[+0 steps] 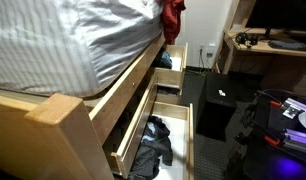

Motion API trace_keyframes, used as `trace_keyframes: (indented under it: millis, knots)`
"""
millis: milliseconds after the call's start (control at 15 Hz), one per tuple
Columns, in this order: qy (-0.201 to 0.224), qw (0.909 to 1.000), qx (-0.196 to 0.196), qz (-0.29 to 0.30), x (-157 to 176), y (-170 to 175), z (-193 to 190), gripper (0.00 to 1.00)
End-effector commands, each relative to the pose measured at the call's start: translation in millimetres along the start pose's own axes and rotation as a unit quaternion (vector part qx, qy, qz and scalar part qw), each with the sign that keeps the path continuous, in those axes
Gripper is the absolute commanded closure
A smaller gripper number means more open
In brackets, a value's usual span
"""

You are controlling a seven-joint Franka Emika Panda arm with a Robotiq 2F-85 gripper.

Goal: Take a t-shirt out of the top right drawer and put it on the bed

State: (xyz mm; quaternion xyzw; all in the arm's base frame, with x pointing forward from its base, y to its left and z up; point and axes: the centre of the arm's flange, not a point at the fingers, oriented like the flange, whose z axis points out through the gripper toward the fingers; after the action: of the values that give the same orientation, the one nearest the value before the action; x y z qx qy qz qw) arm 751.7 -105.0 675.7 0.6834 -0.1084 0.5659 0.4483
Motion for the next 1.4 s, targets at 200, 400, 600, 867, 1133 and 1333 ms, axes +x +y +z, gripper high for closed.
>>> trace_keyframes:
  millis: [200, 400, 600, 867, 1133, 1333]
  knots:
    - [0.074, 0.9938, -0.051, 0.065, 80, 25, -83, 1.0]
    - [0.125, 0.9853, -0.069, 0.094, 115, 37, -126, 1.0]
    - [0.201, 0.9736, -0.015, 0.108, 127, 32, -175, 1.0]
    - [0.241, 0.9609, 0.113, 0.075, 102, 12, -215, 1.0]
    - [0.237, 0.9522, 0.192, -0.012, 74, -18, -197, 1.0]
    - [0.222, 0.9426, 0.236, -0.081, 53, -35, -170, 1.0]
